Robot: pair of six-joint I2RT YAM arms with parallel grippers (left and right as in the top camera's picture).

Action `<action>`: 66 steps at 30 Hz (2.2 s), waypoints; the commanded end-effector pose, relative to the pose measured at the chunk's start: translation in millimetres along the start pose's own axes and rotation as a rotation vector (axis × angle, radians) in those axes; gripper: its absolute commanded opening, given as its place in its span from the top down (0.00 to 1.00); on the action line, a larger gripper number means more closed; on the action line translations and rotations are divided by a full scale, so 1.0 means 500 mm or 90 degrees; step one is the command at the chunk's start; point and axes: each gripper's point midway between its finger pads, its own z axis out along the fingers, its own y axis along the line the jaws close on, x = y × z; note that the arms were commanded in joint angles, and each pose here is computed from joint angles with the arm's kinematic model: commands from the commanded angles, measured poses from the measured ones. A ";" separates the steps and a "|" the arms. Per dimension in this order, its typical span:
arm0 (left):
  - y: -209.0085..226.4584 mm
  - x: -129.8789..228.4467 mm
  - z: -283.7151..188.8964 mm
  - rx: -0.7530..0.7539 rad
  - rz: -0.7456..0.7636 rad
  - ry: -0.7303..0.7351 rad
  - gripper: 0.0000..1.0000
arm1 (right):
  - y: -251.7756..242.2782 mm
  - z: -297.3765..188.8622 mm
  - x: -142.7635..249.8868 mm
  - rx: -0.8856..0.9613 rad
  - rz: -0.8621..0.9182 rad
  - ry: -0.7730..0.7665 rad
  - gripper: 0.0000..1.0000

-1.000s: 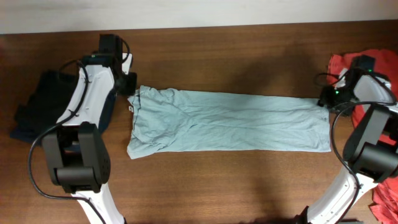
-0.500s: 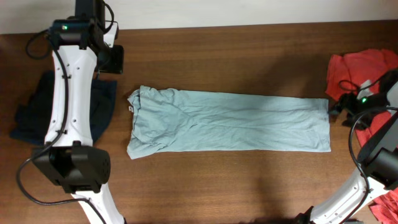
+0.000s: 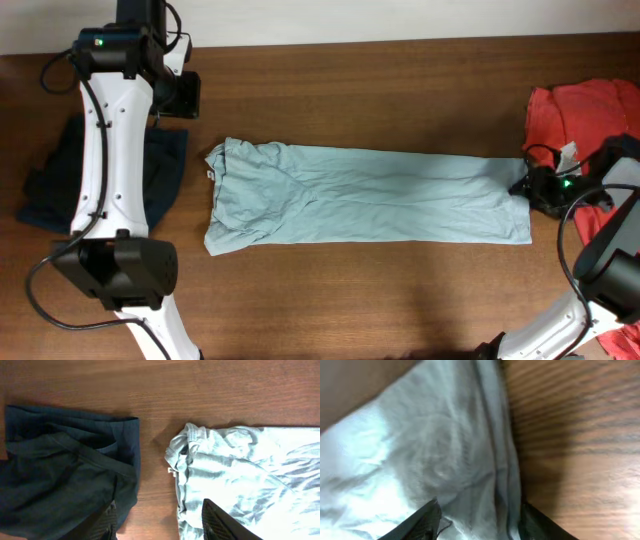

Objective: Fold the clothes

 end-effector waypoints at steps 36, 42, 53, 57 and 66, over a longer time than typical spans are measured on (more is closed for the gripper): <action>-0.006 -0.005 -0.013 0.010 -0.002 -0.011 0.46 | 0.212 -0.099 0.044 0.108 -0.089 0.085 0.96; -0.006 -0.006 -0.013 0.010 -0.002 -0.012 0.46 | 0.362 -0.026 0.119 0.096 -0.238 0.146 0.96; -0.006 -0.007 -0.013 0.010 -0.001 -0.013 0.46 | 0.527 0.103 0.259 0.079 -0.378 0.202 0.96; -0.005 -0.009 -0.013 0.010 -0.001 -0.015 0.46 | 0.579 0.126 0.271 0.060 -0.384 0.171 0.96; -0.006 -0.007 -0.013 0.010 -0.001 -0.013 0.46 | 0.605 0.132 0.281 0.033 -0.392 0.167 0.62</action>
